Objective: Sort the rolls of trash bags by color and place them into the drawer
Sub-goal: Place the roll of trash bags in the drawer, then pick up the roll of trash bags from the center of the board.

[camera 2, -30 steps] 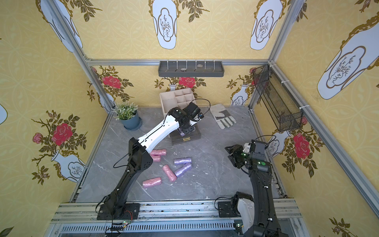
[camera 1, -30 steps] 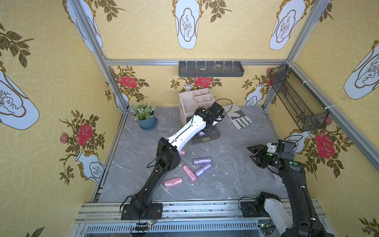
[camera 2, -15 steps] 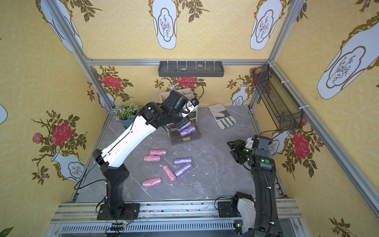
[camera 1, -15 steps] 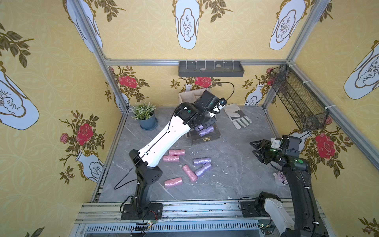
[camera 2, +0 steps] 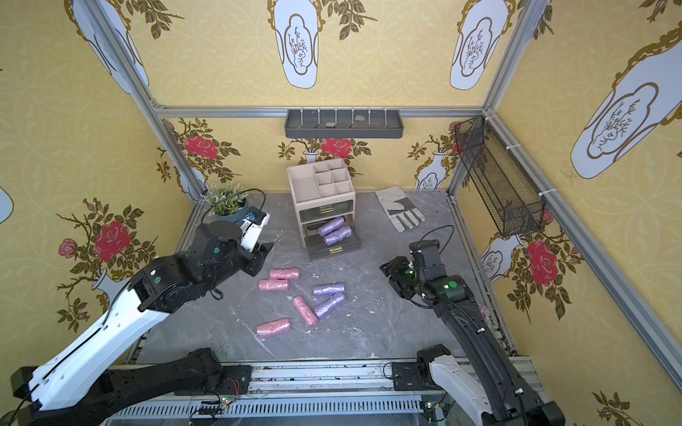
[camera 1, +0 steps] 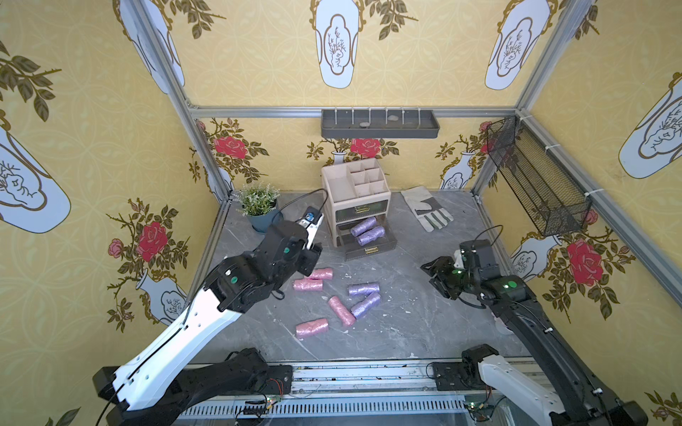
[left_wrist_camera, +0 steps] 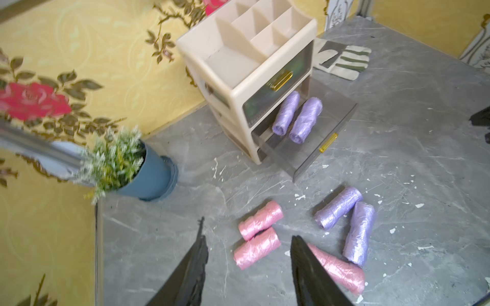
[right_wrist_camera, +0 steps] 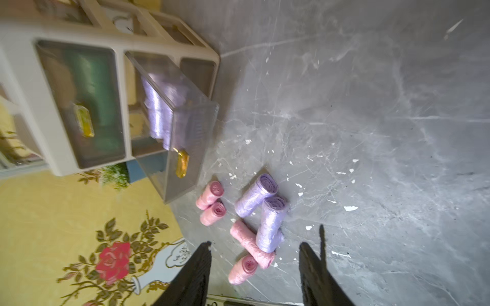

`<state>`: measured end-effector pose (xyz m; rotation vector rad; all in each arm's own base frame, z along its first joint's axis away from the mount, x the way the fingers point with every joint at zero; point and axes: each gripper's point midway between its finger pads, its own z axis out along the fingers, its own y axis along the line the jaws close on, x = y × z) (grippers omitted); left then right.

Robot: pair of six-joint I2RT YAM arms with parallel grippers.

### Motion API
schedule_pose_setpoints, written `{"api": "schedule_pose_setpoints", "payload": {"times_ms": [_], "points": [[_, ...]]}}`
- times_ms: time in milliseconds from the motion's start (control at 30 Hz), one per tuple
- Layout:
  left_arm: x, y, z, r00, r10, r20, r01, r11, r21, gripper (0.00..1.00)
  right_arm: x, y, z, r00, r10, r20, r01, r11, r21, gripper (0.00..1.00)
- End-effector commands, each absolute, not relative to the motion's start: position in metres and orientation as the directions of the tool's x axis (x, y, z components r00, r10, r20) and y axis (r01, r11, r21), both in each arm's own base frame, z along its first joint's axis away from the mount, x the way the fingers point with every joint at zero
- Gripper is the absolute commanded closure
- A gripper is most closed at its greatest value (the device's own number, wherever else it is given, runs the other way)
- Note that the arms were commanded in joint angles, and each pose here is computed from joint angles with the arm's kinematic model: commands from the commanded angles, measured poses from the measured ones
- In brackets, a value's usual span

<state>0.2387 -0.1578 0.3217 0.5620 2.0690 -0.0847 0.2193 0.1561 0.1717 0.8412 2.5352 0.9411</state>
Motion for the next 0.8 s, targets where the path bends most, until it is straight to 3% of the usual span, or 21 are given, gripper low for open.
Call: {"api": "schedule_pose_setpoints", "payload": {"times_ms": [0,333,767], "points": [[0.236,-0.133,0.308,-0.466,0.175,-0.868,0.291,0.956,0.037,0.45,0.230,0.174,0.164,-0.714,0.688,-0.131,0.450,0.594,0.666,0.46],[0.225,-0.087,0.269,-0.465,0.036,-0.885,0.117,0.993,-0.021,0.39,0.198,0.267,0.122,-0.673,0.730,-0.117,0.516,0.577,0.633,0.44],[0.223,-0.085,0.245,-0.506,-0.011,-0.863,0.079,0.995,-0.059,0.25,0.188,0.284,0.084,-0.543,0.839,-0.025,0.673,0.453,0.584,0.46]]}}
